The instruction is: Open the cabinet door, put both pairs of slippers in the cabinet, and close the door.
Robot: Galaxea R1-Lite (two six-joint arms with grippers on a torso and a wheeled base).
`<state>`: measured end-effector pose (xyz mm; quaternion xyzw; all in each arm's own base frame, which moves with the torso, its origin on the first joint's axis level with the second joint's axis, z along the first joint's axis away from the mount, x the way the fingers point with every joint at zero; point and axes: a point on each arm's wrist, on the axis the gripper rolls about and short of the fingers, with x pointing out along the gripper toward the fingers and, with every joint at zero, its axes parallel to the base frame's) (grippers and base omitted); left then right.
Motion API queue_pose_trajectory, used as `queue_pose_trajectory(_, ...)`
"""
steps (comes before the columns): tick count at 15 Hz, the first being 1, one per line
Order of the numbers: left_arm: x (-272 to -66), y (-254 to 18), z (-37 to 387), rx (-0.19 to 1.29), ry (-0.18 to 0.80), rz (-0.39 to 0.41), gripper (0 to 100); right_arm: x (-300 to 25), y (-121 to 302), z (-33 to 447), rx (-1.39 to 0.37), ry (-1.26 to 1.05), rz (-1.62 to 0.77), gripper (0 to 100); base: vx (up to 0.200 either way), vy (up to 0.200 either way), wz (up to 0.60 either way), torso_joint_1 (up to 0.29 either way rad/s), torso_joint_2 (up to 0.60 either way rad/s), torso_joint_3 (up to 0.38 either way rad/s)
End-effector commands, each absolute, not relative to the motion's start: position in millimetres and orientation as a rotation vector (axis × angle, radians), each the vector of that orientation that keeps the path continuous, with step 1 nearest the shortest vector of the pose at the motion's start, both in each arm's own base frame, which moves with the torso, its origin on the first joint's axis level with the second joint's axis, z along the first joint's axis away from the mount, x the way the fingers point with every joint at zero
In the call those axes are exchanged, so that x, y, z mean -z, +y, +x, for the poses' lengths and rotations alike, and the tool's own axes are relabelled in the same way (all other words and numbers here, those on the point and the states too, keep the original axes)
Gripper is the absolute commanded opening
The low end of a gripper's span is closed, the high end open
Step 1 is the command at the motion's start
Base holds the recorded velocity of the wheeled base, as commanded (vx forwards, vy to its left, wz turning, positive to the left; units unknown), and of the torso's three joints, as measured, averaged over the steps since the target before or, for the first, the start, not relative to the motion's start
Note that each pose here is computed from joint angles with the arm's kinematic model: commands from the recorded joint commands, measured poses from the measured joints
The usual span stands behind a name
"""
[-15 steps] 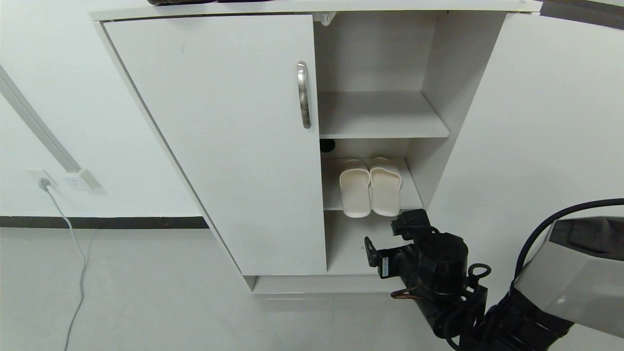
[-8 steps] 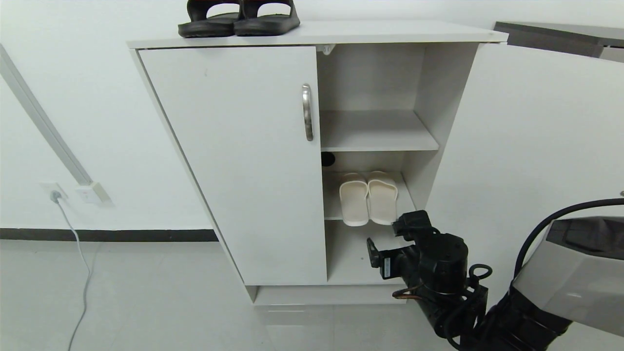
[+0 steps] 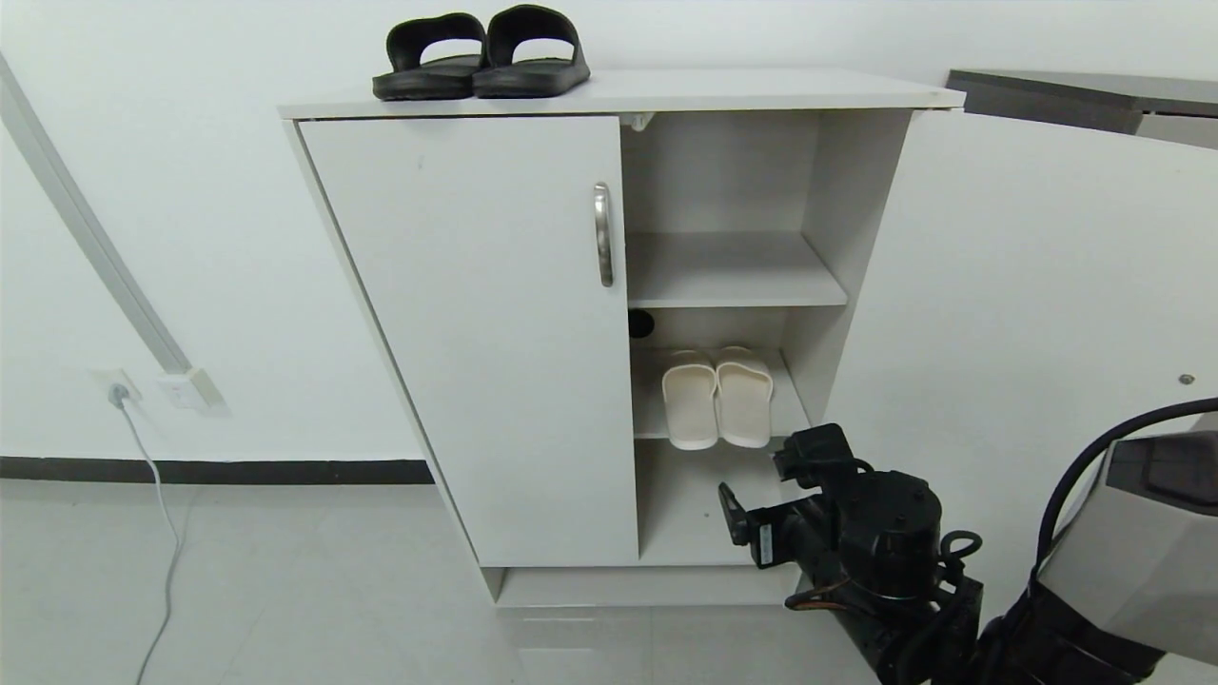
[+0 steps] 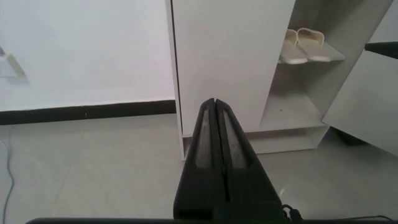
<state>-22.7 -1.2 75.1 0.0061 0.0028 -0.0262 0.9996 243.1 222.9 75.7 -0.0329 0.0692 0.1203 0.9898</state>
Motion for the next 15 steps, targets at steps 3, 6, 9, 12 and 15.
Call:
queue_pose_trajectory(3,-75.1,-1.2,-22.6,0.052,0.007,0.012,0,-77.2,218.7,243.6,-0.250,0.112,-0.062,100,0.000,0.067,0.00,0.001,0.00,0.001)
queue_pose_trajectory(6,-75.1,-1.2,-22.6,0.052,0.007,0.012,0,-73.4,218.0,245.0,-0.247,0.107,-0.066,100,0.000,0.200,0.00,0.002,0.00,0.007)
queue_pose_trajectory(9,-75.2,-1.2,-22.6,0.052,0.006,0.012,0,-69.1,216.5,244.0,-0.248,0.119,-0.088,100,0.000,0.200,0.00,0.002,0.01,0.001)
queue_pose_trajectory(12,-75.1,-1.2,-22.6,0.052,0.007,0.012,0,-65.6,217.3,244.2,-0.250,0.127,-0.096,100,0.000,0.200,0.00,0.007,0.00,0.006)
queue_pose_trajectory(15,-75.1,-1.2,-22.6,0.052,0.007,0.012,0,-62.5,217.7,244.6,-0.250,0.131,-0.098,100,0.000,0.200,0.00,-0.001,0.00,0.004)
